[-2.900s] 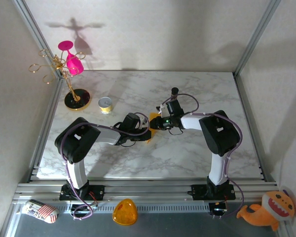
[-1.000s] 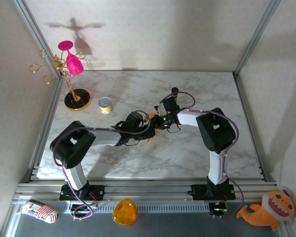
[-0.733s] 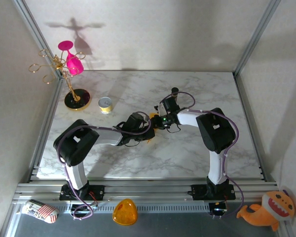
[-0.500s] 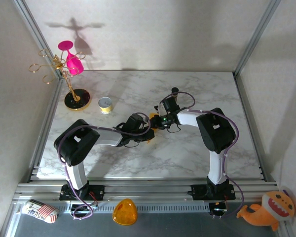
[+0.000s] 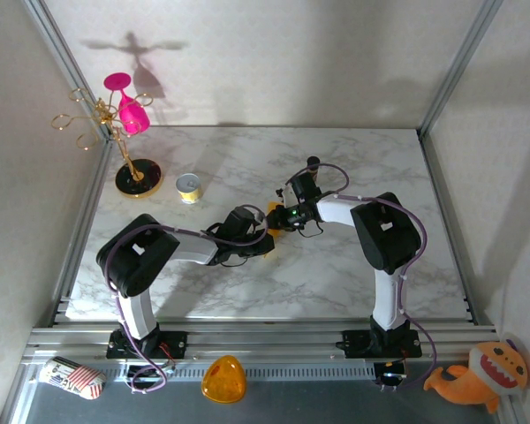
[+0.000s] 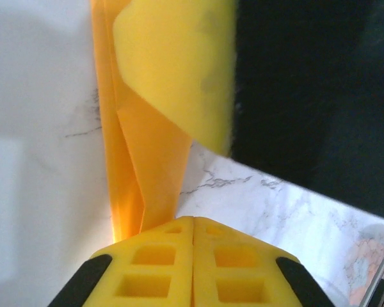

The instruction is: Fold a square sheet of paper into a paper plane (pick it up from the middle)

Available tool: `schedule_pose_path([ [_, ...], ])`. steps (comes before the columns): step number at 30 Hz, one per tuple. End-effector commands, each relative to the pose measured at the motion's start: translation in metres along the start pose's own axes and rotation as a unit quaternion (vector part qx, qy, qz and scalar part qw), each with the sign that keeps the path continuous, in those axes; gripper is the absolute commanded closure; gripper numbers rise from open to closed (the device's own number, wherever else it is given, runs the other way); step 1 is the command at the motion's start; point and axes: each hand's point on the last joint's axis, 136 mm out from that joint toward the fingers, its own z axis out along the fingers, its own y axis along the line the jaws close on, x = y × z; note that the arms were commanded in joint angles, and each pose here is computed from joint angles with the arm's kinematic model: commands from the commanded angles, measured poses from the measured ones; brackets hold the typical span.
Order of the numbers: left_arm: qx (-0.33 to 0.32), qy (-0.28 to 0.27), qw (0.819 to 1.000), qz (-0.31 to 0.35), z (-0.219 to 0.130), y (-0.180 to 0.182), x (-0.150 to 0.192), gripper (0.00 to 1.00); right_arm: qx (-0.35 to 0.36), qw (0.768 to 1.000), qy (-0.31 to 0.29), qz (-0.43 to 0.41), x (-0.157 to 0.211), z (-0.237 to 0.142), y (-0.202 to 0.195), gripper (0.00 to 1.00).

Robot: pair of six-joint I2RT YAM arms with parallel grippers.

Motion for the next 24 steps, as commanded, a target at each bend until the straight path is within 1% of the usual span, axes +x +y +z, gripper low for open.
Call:
schedule_pose_path([
  [1, -0.027, 0.020, 0.999, -0.010, -0.001, 0.016, 0.019, 0.94, 0.097, 0.993, 0.044, 0.045, 0.032, 0.017, -0.057, 0.74],
  [9, -0.072, 0.046, 0.996, -0.003, -0.007, 0.039, 0.042, 1.00, 0.117, 0.991, 0.051, 0.052, 0.036, 0.018, -0.066, 0.74],
  [15, -0.084, 0.084, 0.993, 0.012, -0.019, 0.046, 0.070, 1.00, 0.127, 0.989, 0.053, 0.057, 0.035, 0.018, -0.069, 0.75],
  [18, -0.137, 0.107, 0.984, 0.045, -0.026, 0.062, 0.081, 1.00, 0.129, 0.988, 0.054, 0.059, 0.036, 0.018, -0.070, 0.75],
  [21, -0.165, 0.118, 0.977, 0.067, -0.035, 0.069, 0.083, 1.00, 0.130, 0.988, 0.054, 0.059, 0.036, 0.018, -0.071, 0.75],
  [24, -0.166, 0.111, 0.976, 0.087, -0.042, 0.057, 0.072, 1.00, 0.131, 0.988, 0.054, 0.059, 0.036, 0.018, -0.070, 0.75],
])
